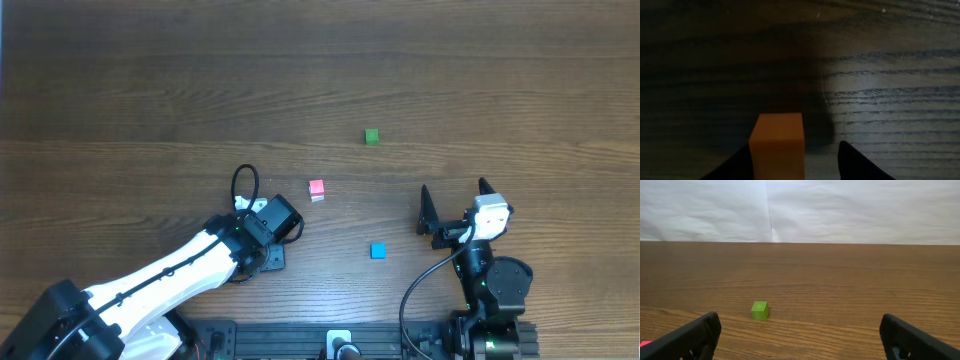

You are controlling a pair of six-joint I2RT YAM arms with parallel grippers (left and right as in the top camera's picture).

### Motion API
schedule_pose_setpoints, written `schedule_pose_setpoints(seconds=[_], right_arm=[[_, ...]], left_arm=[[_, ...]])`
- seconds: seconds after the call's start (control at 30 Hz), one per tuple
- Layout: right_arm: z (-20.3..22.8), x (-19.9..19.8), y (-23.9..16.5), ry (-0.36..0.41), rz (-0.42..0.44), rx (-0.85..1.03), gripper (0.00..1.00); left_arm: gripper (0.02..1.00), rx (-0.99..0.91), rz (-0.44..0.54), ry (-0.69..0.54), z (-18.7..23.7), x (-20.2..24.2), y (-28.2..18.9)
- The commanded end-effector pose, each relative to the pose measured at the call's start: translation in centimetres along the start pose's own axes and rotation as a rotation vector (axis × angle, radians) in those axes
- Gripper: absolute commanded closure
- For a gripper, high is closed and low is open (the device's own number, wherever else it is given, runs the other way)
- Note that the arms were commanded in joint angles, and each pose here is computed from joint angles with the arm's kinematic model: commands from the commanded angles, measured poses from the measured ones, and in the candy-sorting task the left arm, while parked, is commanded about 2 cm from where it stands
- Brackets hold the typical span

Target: Stack Cubes

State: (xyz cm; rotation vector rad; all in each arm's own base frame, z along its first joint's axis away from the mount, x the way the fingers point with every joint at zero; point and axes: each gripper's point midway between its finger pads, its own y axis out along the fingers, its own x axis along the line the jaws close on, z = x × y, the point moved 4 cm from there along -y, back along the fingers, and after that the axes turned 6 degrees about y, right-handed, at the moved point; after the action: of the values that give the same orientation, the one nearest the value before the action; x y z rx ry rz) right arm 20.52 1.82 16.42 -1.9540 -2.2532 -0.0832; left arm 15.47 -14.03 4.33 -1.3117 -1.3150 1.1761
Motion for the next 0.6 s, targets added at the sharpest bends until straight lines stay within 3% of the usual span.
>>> schedule_pose_setpoints(seconds=[0.03,0.6], right_arm=[[0.2,0.0,0.01,-0.005,-0.006,0.001,0.009],[0.2,0.0,0.01,-0.005,-0.006,0.001,0.009]], left_arm=[[0.522,-0.011,-0.004,0.011,-0.09,0.29,-0.07],[0.577,-0.036,-0.033,0.007,-0.41,0.71,-0.06]])
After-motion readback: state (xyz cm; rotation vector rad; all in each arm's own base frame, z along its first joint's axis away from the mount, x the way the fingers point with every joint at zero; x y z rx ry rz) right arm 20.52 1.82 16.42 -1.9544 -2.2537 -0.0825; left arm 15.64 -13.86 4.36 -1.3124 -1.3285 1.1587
